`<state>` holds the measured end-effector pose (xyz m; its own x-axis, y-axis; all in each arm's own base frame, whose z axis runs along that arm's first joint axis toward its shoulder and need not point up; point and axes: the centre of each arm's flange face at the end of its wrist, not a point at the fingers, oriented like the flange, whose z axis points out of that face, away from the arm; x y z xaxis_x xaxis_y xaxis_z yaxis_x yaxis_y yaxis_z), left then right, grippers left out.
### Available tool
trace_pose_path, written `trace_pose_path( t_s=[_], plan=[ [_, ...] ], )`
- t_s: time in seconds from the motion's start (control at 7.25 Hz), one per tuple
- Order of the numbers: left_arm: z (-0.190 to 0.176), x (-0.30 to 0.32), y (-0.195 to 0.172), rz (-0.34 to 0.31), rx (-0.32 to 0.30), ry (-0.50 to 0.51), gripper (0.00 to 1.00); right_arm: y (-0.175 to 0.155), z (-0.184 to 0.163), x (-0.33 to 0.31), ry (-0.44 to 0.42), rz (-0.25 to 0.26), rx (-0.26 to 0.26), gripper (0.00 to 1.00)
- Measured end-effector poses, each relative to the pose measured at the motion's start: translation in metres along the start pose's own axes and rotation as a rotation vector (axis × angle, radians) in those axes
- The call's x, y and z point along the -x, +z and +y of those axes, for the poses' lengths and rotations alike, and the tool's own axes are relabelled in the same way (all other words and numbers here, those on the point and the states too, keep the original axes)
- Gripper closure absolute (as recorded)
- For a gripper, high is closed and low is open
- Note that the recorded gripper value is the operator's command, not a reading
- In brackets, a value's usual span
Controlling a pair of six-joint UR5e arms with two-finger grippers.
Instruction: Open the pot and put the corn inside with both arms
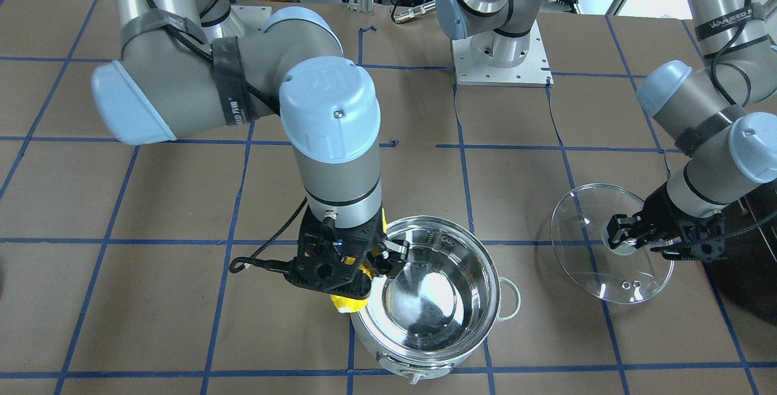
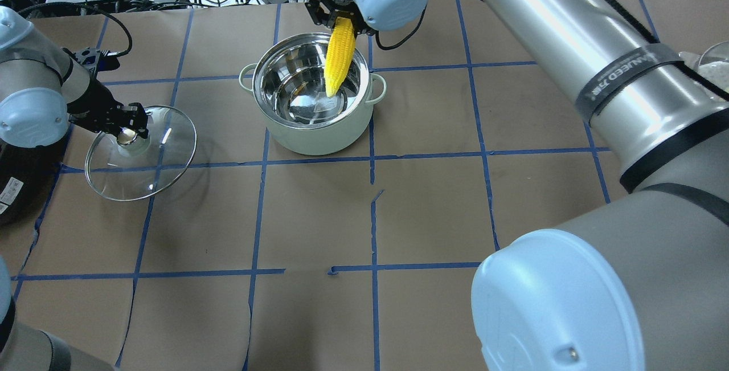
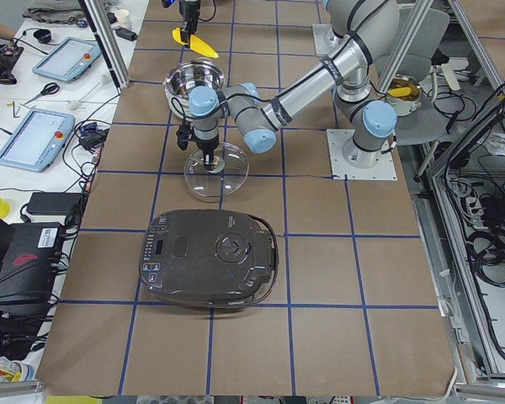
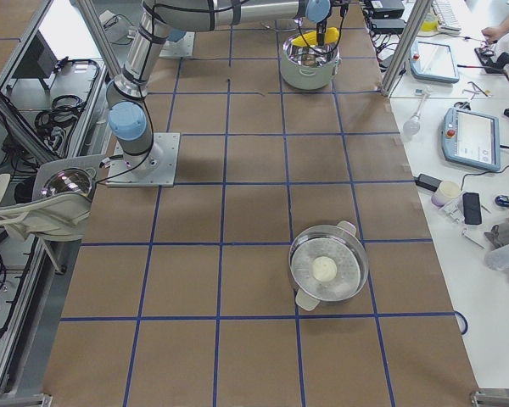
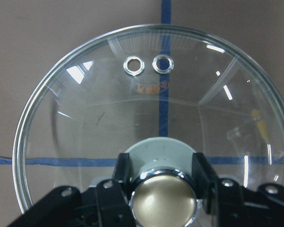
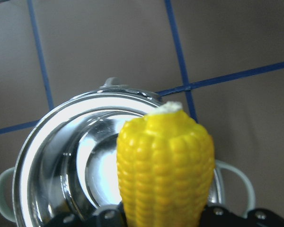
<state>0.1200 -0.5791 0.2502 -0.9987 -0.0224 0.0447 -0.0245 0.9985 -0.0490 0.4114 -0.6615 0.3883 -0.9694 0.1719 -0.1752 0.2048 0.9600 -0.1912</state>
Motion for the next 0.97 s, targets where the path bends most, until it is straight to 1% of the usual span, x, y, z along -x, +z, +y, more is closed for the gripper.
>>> trace_pose_path(
  t_s=[0.14,0.28,0.41,0.55,0.69,0.83,0.97],
  plan=[
    [0.004,-0.008,0.008,0.017,-0.01,0.014,1.0,0.011,0.01,0.02,-0.047,-0.043,-0.026,0.83],
    [0.006,-0.015,0.013,0.022,-0.02,0.033,1.0,0.025,0.02,0.03,-0.108,-0.059,-0.033,0.66],
    [0.008,-0.018,0.017,0.02,-0.026,0.054,1.0,0.038,0.027,0.031,-0.176,-0.065,-0.037,0.05],
    [0.008,-0.019,0.021,0.016,-0.03,0.074,1.0,0.049,0.031,0.03,-0.232,-0.066,-0.046,0.0],
    [0.008,-0.019,0.023,0.013,-0.031,0.084,1.0,0.053,0.032,0.029,-0.275,-0.071,-0.064,0.0],
    [0.009,-0.019,0.026,0.013,-0.029,0.087,0.67,0.052,0.032,0.03,-0.298,-0.081,-0.082,0.0],
    [0.009,-0.019,0.027,0.011,-0.029,0.089,0.01,0.046,0.031,0.03,-0.319,-0.089,-0.097,0.0]
  ],
)
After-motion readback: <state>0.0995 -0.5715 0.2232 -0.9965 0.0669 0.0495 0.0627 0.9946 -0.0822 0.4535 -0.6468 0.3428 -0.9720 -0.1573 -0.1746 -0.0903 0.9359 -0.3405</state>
